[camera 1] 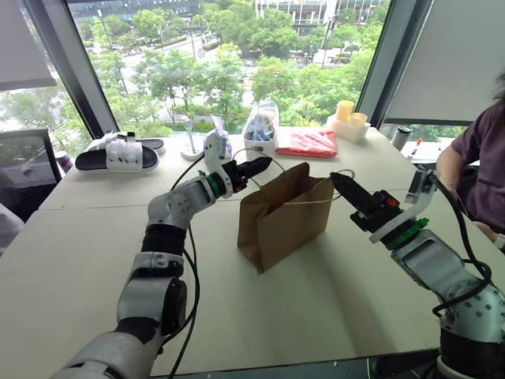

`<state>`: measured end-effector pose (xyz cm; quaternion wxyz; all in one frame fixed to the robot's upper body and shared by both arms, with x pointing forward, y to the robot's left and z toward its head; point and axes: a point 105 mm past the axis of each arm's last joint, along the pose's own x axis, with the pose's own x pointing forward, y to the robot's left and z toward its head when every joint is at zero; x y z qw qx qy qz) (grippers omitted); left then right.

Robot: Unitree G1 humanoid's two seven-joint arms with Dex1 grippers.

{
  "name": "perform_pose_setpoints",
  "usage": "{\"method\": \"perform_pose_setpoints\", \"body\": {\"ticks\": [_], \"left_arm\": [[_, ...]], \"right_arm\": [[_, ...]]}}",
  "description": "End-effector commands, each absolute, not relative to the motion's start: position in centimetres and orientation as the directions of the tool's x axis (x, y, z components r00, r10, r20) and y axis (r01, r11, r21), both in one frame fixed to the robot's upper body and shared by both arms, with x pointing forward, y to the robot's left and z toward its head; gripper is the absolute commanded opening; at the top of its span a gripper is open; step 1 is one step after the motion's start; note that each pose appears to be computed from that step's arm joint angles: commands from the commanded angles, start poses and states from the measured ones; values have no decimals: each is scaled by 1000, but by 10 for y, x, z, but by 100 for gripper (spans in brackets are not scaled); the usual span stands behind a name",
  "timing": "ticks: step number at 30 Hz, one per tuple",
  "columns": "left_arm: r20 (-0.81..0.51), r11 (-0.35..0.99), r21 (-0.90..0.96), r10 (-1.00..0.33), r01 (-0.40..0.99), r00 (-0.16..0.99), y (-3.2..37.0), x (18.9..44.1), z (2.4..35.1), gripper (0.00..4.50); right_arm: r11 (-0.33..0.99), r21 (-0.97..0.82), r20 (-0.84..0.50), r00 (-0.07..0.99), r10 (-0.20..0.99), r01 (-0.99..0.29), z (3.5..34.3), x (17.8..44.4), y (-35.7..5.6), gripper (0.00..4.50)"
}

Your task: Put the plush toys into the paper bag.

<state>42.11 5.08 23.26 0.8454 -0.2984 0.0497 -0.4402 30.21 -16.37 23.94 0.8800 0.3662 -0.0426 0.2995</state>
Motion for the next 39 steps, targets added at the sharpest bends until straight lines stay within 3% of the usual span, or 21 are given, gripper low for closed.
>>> {"method": "perform_pose_setpoints", "body": {"ticks": [1, 12, 15, 18, 21, 24, 26, 34, 39], "left_arm": [[283, 366, -553, -763, 749, 582, 62, 419, 258, 450], [353, 300, -449, -806, 841, 476, 106, 389, 259, 450], [326, 321, -425, -818, 846, 474, 119, 382, 252, 450], [178, 415, -385, -843, 824, 508, 138, 374, 215, 450], [79, 465, -367, -847, 806, 525, 147, 367, 185, 450], [75, 419, -333, -881, 845, 467, 138, 353, 185, 450], [75, 386, -292, -903, 875, 424, 129, 343, 188, 450], [50, 407, -16, -912, 913, 408, 91, 339, 189, 450], [41, 355, 29, -934, 934, 354, 74, 332, 184, 450]], "right_arm": [[528, 579, 340, 772, 536, -622, 251, 291, -162, 291], [425, 515, 392, 646, 656, -744, 246, 251, -157, 291], [422, 527, 355, 642, 679, -738, 235, 247, -156, 291], [518, 536, 162, 684, 712, -666, 195, 254, -150, 291], [555, 517, 80, 683, 726, -652, 174, 265, -138, 216], [563, 493, 40, 663, 747, -664, 165, 273, -126, 62], [572, 478, 8, 654, 756, -667, 160, 280, -118, 8], [621, 462, 6, 703, 711, -633, 160, 314, -114, 8], [624, 460, 5, 704, 710, -632, 159, 320, -114, 8]]}}
